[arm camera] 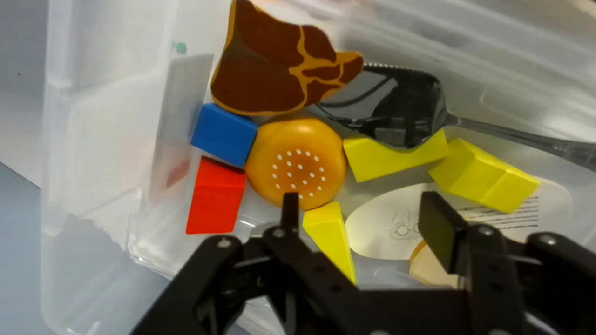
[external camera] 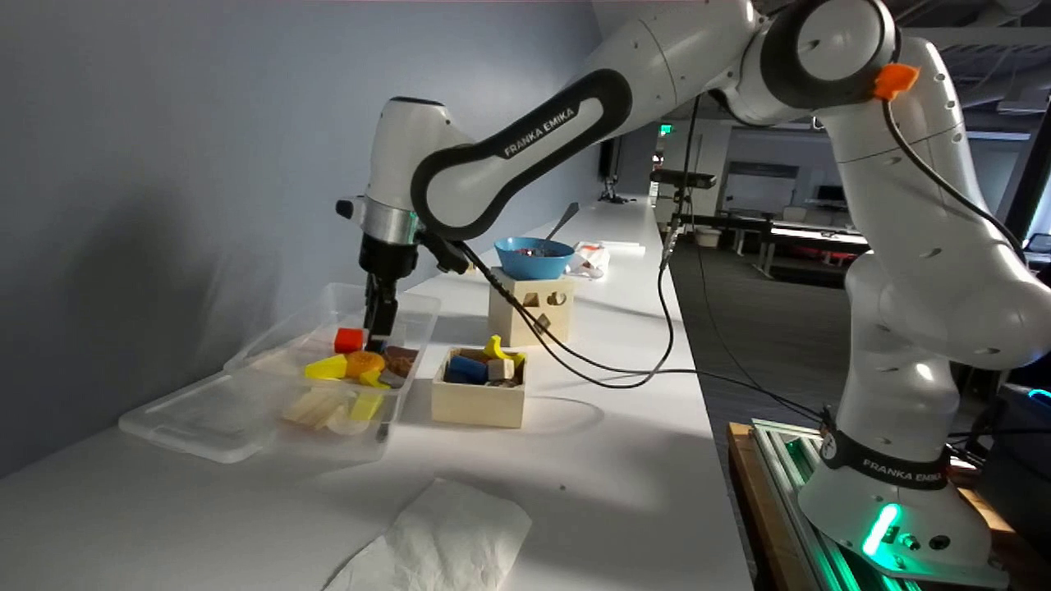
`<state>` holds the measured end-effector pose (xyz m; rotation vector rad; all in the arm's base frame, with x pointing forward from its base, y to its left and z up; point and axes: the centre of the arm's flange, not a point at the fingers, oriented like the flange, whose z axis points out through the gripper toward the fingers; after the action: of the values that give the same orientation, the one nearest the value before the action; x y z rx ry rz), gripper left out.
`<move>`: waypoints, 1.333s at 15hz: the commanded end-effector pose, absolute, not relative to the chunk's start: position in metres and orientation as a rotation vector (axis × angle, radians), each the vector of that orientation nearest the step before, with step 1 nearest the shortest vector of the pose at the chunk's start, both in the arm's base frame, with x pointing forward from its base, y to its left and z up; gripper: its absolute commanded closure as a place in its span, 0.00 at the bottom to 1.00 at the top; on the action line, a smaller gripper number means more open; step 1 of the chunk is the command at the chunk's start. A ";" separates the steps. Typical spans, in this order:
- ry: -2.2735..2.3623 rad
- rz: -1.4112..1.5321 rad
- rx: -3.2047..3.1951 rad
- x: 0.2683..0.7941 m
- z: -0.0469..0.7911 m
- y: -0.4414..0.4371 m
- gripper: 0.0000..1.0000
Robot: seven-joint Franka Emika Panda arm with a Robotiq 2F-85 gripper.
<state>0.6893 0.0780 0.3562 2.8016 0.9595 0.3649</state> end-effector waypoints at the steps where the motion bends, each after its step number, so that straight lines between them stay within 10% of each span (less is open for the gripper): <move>1: 0.987 0.381 2.774 0.741 0.345 0.094 0.02; 13: 1.042 0.368 2.797 0.742 0.320 0.080 0.00; 20: 1.070 0.300 2.803 0.753 0.302 0.080 0.62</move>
<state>0.7380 0.0795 0.3058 2.7883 1.0343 0.3330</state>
